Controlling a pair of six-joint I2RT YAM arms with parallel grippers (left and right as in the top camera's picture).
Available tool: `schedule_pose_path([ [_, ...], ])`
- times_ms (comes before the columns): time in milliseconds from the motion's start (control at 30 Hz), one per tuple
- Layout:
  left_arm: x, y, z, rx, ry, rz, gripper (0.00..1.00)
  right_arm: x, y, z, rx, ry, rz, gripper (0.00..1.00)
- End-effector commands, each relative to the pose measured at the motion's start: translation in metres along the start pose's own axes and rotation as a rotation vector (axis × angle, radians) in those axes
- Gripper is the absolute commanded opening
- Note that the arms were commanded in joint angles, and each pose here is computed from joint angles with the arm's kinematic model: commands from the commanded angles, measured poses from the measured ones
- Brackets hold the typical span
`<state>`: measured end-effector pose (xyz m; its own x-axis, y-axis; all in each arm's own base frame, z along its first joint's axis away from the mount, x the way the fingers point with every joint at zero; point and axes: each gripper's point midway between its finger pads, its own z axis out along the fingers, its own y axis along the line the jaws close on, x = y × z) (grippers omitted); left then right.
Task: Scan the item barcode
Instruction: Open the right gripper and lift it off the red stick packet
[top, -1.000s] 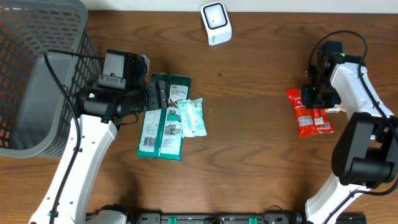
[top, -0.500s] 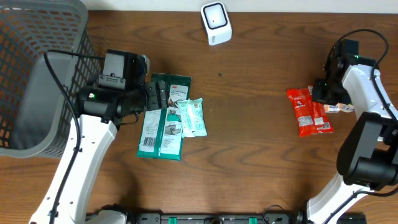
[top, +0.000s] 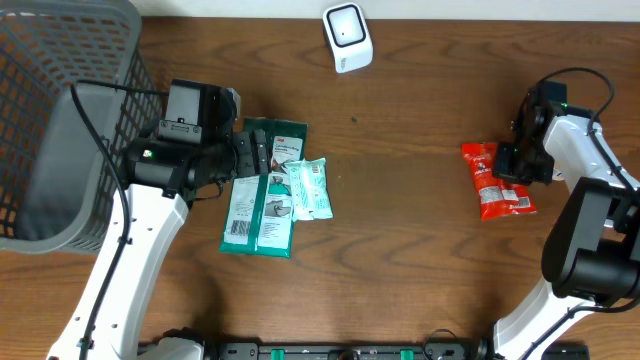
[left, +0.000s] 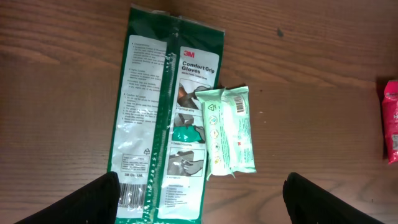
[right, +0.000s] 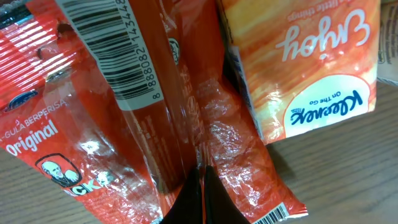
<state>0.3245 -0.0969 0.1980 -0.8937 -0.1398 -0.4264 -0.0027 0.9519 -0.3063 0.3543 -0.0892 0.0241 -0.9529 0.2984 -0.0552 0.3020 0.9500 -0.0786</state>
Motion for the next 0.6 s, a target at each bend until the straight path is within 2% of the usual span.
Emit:
schedule_pose_path([
  [0, 0.001, 0.001, 0.001, -0.002, 0.006, 0.005, 0.85, -0.014, 0.001, -0.023, -0.015, -0.056, 0.011, 0.01],
  [267, 0.001, 0.001, 0.001, -0.002, 0.006, 0.005, 0.84, -0.029, 0.005, -0.083, -0.068, -0.160, 0.010, 0.14],
  [433, 0.001, 0.001, 0.001, -0.002, 0.006, 0.005, 0.84, -0.010, 0.039, -0.086, -0.256, -0.091, -0.011, 0.28],
  [567, 0.001, 0.001, 0.001, -0.002, 0.006, 0.005, 0.84, 0.005, 0.073, -0.086, -0.375, -0.041, -0.058, 0.34],
])
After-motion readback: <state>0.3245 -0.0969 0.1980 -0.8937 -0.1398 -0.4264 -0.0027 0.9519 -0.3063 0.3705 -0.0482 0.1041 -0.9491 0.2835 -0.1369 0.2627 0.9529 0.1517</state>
